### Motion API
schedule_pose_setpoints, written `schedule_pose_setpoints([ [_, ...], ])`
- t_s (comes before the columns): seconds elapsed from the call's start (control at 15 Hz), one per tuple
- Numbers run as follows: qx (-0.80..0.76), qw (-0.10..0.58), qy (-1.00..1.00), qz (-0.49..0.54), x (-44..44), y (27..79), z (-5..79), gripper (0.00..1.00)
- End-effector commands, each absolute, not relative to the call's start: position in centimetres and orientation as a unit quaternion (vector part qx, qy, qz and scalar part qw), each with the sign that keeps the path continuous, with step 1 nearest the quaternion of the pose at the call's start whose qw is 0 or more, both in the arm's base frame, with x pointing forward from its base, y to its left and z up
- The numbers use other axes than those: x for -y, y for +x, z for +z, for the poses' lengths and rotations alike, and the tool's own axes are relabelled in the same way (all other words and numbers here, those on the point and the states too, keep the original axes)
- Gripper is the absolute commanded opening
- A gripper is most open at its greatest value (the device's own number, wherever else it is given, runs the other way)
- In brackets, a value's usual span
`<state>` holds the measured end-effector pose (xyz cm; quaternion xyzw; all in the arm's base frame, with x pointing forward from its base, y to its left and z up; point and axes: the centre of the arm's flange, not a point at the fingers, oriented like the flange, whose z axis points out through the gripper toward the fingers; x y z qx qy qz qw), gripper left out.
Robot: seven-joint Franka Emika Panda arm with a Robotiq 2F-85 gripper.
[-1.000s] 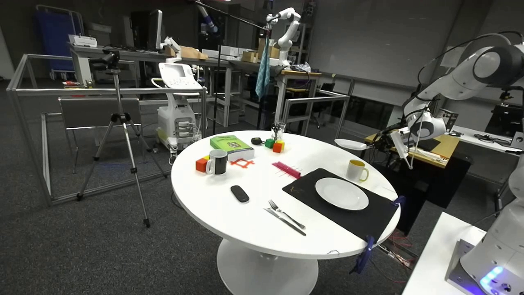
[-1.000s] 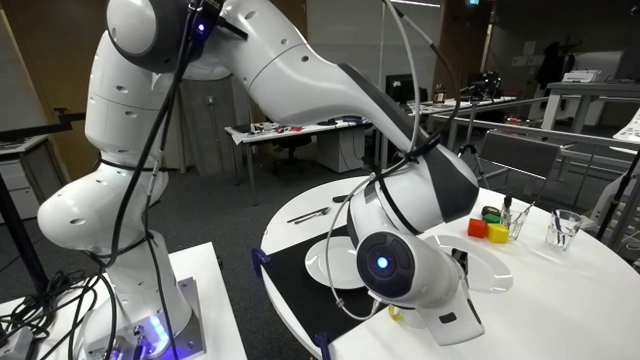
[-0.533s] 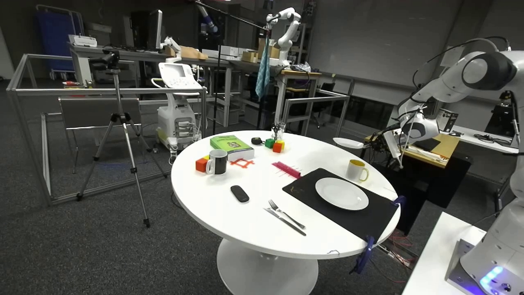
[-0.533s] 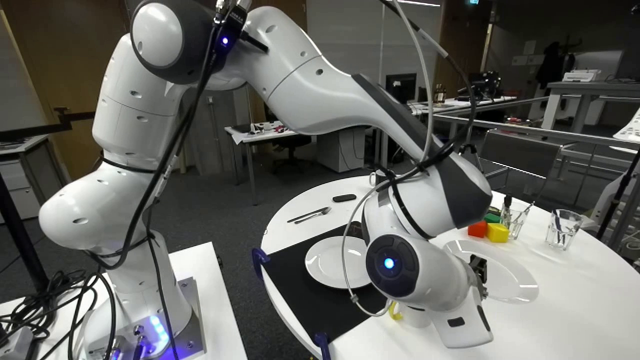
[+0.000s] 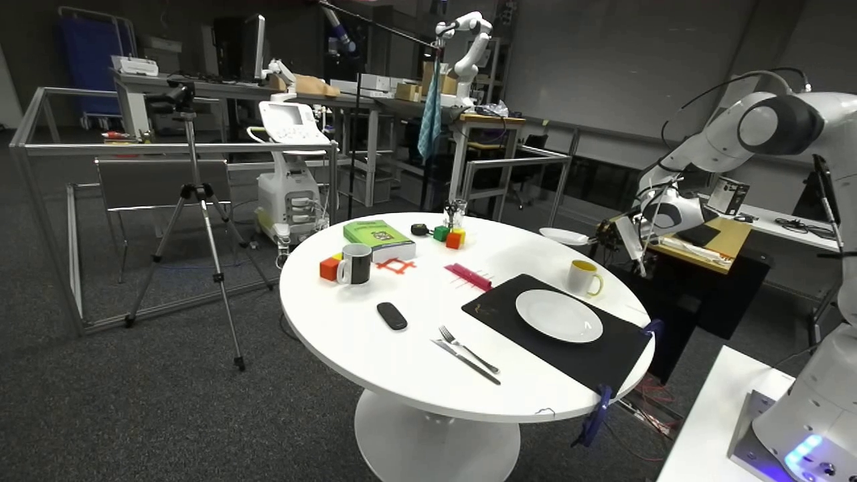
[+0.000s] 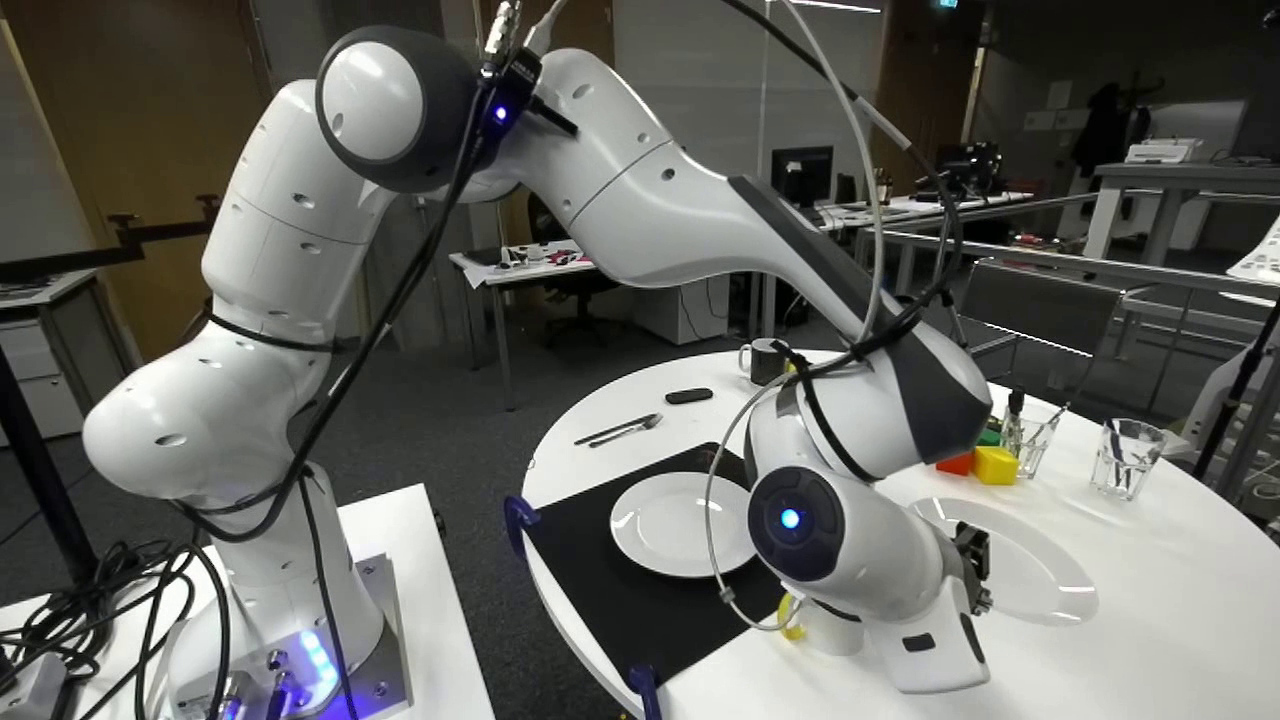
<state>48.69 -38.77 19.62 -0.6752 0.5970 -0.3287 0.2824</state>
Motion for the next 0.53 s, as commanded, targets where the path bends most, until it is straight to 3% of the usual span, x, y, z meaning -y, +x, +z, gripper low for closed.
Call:
schedule_pose_setpoints([
  [0.0,-0.609,0.275,-0.659,-0.345,39.7,50.4,19.8,0.01],
  [0.47,-0.613,0.274,-0.654,-0.348,41.4,51.3,18.1,0.01],
])
